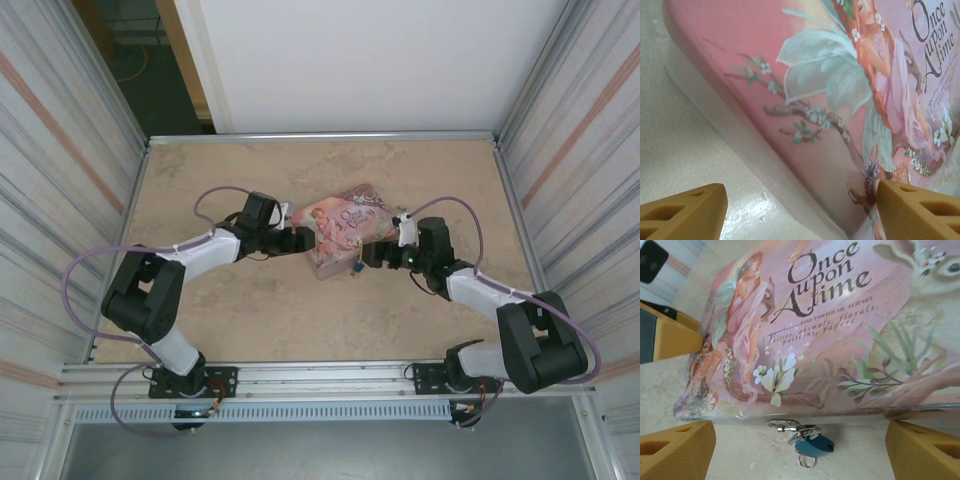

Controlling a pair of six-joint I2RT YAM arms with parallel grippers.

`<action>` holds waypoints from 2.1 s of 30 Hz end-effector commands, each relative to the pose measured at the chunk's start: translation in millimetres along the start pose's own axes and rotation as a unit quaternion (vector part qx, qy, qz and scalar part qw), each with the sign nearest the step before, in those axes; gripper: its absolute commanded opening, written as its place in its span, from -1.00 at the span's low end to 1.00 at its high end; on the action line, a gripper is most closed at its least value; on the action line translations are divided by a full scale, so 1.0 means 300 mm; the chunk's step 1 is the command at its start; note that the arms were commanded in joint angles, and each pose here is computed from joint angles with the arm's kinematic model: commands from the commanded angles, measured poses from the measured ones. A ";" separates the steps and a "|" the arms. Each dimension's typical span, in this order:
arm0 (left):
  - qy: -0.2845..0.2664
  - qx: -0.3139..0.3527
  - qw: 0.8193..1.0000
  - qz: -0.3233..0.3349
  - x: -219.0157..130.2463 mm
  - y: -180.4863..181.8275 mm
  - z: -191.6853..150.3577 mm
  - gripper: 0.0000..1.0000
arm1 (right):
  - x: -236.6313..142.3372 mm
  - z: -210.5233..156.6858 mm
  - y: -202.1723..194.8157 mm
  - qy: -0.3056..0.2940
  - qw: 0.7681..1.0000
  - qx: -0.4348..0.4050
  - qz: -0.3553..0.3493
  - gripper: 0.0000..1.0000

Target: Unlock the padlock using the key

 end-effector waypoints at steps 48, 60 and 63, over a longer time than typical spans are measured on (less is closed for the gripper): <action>0.058 0.056 0.993 -0.081 0.097 -0.209 0.045 -0.49 | 0.128 -0.102 0.009 -0.002 0.993 -0.011 0.120 0.54; 0.064 0.044 0.994 -0.073 0.115 -0.171 0.028 -0.50 | 0.155 -0.110 0.031 0.009 0.987 -0.020 0.158 0.32; 0.065 0.043 0.994 -0.072 0.116 -0.167 0.025 -0.50 | 0.156 -0.117 0.034 0.015 0.986 -0.020 0.165 0.29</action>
Point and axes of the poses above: each hand's point on the last joint's axis, 136 mm out from that joint toward the fingers, its own x axis out along the fingers, its own y axis along the line the jaws close on, z = x × y, the point moved 5 cm from there along -x, back along the fingers, and after that the axes turned 7 degrees about x, right-handed, at the moved point
